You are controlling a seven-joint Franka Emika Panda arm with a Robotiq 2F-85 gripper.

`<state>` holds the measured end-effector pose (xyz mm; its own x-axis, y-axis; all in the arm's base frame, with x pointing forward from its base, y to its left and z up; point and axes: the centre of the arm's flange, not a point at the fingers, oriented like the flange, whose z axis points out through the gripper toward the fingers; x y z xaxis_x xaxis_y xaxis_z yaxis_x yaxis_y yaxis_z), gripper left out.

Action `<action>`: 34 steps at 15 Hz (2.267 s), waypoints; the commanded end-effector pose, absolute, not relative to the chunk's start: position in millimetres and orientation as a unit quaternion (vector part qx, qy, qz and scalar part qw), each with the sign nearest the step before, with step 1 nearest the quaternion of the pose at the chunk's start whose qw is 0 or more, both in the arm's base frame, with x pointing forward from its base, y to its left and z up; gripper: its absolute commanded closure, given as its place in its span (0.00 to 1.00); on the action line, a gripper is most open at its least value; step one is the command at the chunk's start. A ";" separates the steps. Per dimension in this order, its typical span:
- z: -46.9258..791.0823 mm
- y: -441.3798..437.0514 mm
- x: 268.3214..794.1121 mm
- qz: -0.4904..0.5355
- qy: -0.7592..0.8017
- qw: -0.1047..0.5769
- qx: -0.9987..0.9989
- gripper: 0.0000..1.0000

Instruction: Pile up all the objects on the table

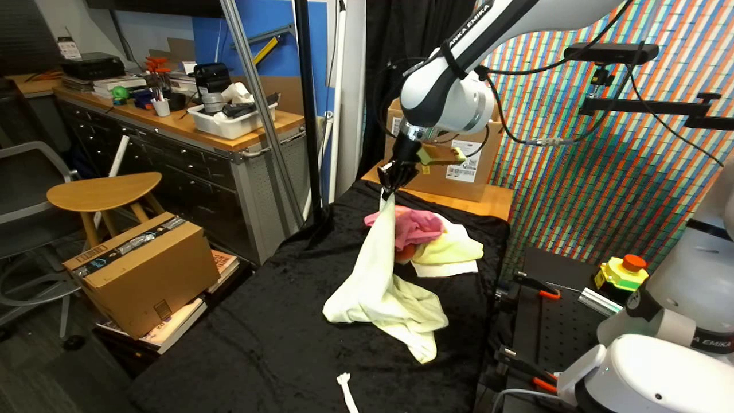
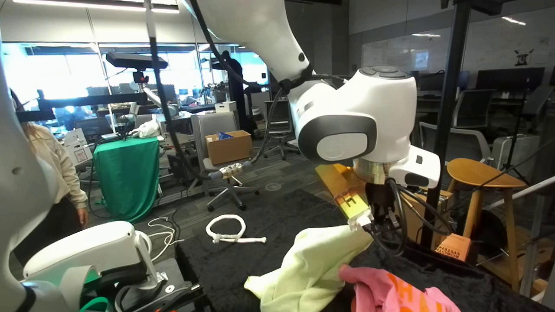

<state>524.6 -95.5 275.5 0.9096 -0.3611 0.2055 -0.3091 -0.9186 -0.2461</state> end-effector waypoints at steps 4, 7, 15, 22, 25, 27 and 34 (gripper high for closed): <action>347.8 -126.2 483.6 -0.177 0.200 0.113 -0.957 0.96; 379.6 -143.2 474.0 -0.199 0.224 0.106 -0.948 0.96; 432.6 -193.5 451.2 -0.251 0.309 0.082 -0.914 0.96; 398.8 -211.2 486.0 -0.214 0.317 0.053 -0.922 0.96; 357.1 -219.7 516.8 -0.176 0.335 0.024 -0.925 0.96; 332.9 -232.7 533.1 -0.157 0.367 0.003 -0.917 0.96; 289.0 -271.9 552.4 -0.106 0.419 -0.031 -0.901 0.72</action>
